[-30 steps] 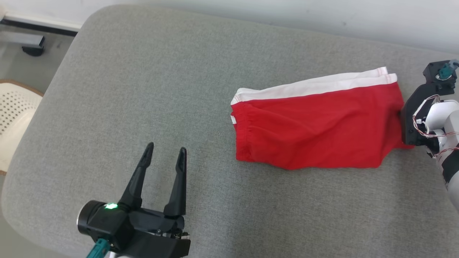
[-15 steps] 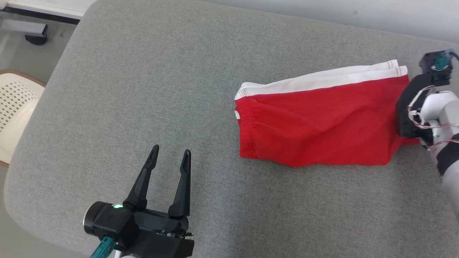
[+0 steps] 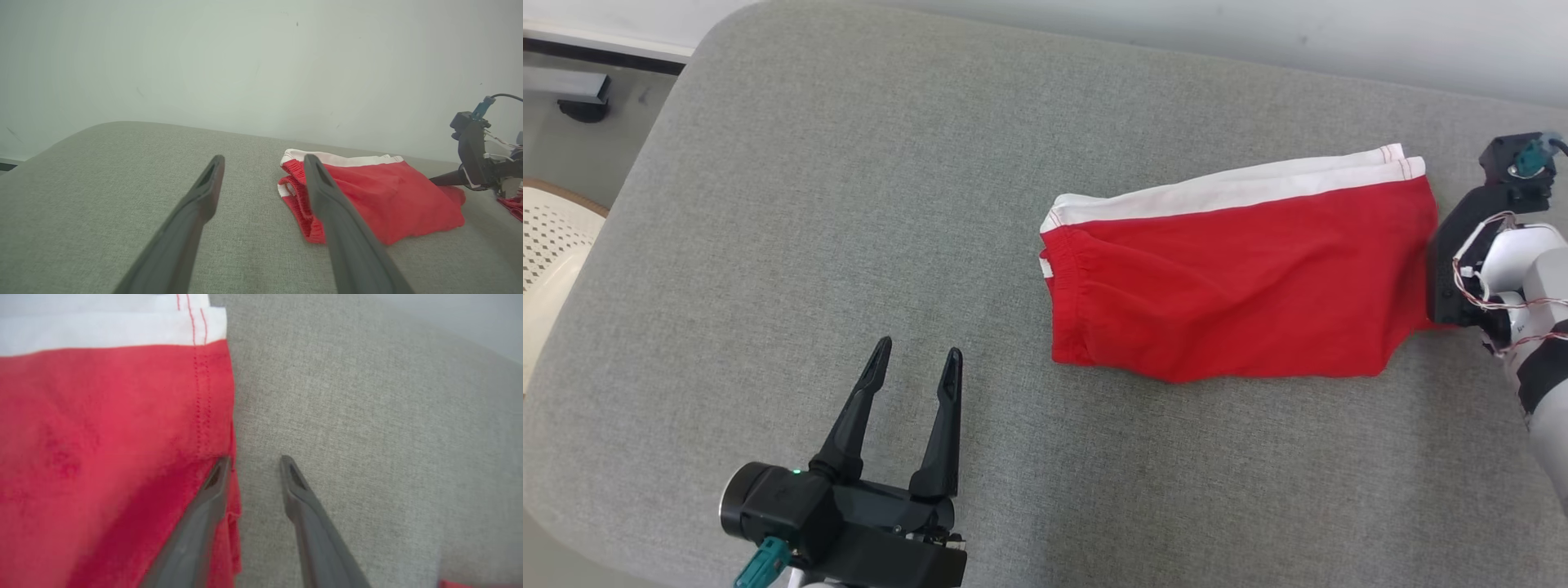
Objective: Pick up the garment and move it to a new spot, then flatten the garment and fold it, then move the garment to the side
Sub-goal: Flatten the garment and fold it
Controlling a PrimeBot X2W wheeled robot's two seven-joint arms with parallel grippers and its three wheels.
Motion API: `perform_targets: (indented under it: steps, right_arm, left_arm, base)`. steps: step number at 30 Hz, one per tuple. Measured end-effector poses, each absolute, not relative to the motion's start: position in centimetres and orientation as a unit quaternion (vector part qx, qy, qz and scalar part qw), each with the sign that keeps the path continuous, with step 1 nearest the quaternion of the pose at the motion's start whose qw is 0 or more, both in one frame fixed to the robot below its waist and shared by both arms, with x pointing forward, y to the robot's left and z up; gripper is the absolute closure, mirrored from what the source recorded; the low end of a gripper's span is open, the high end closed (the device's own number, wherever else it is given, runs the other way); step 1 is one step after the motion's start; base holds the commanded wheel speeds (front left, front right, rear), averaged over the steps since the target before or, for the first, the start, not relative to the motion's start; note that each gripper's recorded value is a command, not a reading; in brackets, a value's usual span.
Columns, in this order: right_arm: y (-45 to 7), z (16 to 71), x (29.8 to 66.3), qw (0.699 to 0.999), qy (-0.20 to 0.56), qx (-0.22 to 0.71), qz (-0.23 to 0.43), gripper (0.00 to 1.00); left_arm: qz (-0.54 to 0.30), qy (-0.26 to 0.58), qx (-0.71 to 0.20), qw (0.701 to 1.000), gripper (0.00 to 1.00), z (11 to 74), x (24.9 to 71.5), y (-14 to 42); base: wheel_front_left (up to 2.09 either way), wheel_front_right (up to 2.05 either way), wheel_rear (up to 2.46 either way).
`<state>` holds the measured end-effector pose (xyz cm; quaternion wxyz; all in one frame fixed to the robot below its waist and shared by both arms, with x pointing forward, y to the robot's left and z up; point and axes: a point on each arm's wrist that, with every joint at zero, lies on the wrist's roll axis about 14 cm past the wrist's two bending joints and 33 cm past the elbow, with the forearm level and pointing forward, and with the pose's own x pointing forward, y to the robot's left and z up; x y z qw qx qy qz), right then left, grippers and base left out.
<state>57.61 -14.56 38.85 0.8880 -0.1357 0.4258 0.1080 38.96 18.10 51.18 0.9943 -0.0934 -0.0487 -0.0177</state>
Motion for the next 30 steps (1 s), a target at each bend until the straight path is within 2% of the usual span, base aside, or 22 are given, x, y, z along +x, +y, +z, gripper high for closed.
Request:
perform_targets:
  steps: [13,22,30]
  right_arm:
    - [-15.1,40.8,58.9,0.926,0.344,-0.120,0.099,0.00]
    - [-13.3,39.9,58.5,0.922,0.355,-0.109,0.109,0.00]
    - [-13.9,42.3,60.5,0.933,0.324,-0.124,0.092,0.00]
  left_arm:
    - [-0.020,-0.052,-0.096,0.994,0.00,51.4,39.0,18.0]
    - [-0.025,-0.047,-0.098,0.994,0.00,51.1,39.0,17.7]
    - [-0.016,-0.046,-0.100,0.994,0.00,51.0,38.6,18.2]
  base:
    - [0.00,0.00,0.00]
    - [0.00,0.00,0.00]
    - [0.00,0.00,0.00]
